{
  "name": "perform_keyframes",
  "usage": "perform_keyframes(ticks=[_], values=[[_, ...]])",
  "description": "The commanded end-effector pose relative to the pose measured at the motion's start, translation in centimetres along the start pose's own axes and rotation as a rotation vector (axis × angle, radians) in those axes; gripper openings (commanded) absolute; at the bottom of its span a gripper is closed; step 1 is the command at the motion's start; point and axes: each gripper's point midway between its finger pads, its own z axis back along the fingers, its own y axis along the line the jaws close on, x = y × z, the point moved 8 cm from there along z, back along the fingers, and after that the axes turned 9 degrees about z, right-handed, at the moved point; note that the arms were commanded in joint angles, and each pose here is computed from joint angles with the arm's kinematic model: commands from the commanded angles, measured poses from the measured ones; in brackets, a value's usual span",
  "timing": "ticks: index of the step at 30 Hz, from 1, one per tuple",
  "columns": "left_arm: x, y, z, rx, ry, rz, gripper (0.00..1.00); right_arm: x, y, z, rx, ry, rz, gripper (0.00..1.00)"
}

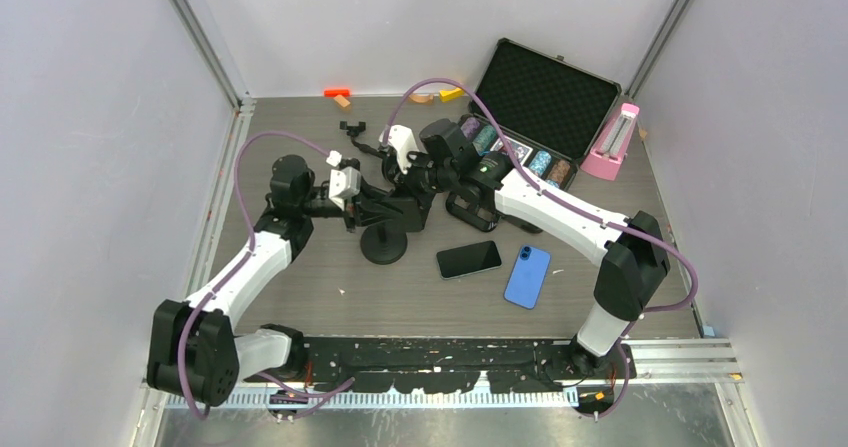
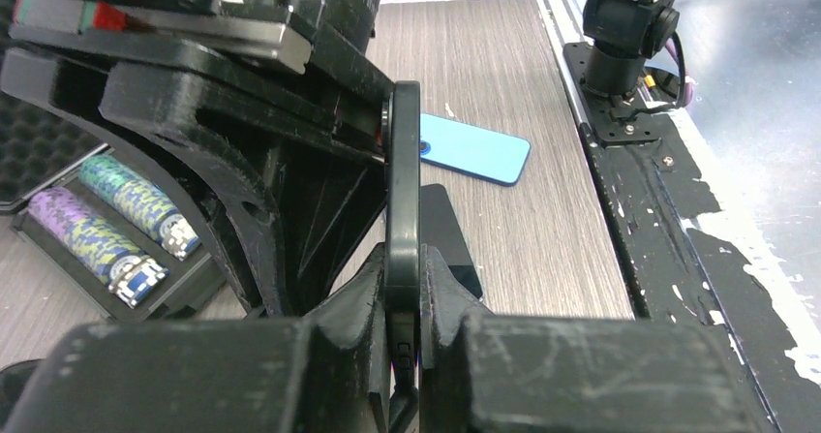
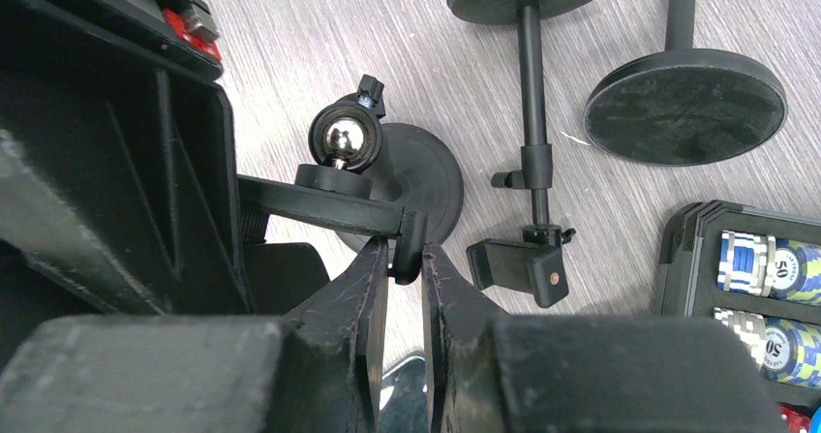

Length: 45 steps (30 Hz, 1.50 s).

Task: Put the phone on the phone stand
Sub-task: Install the phone on the phone stand.

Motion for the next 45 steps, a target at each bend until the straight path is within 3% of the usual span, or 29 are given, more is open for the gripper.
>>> perform_keyframes(ticks=[1,23,45], values=[[1.3,1.7,0.2,0.027,-0.026,-0.128,0.00,1.3,0.7,0.0,0.045,-0.034,0.012,0.00],[2.2,2.3,0.5,-0.036,-0.011,-0.126,0.00,0.7,1.0,-0.3,0.078,-0.016,0.031,0.00],[2.3,1.9,1.5,0.056,0.039,-0.102,0.00,0.5,0.9,-0.4,0.046,-0.011,0.014,0.00]])
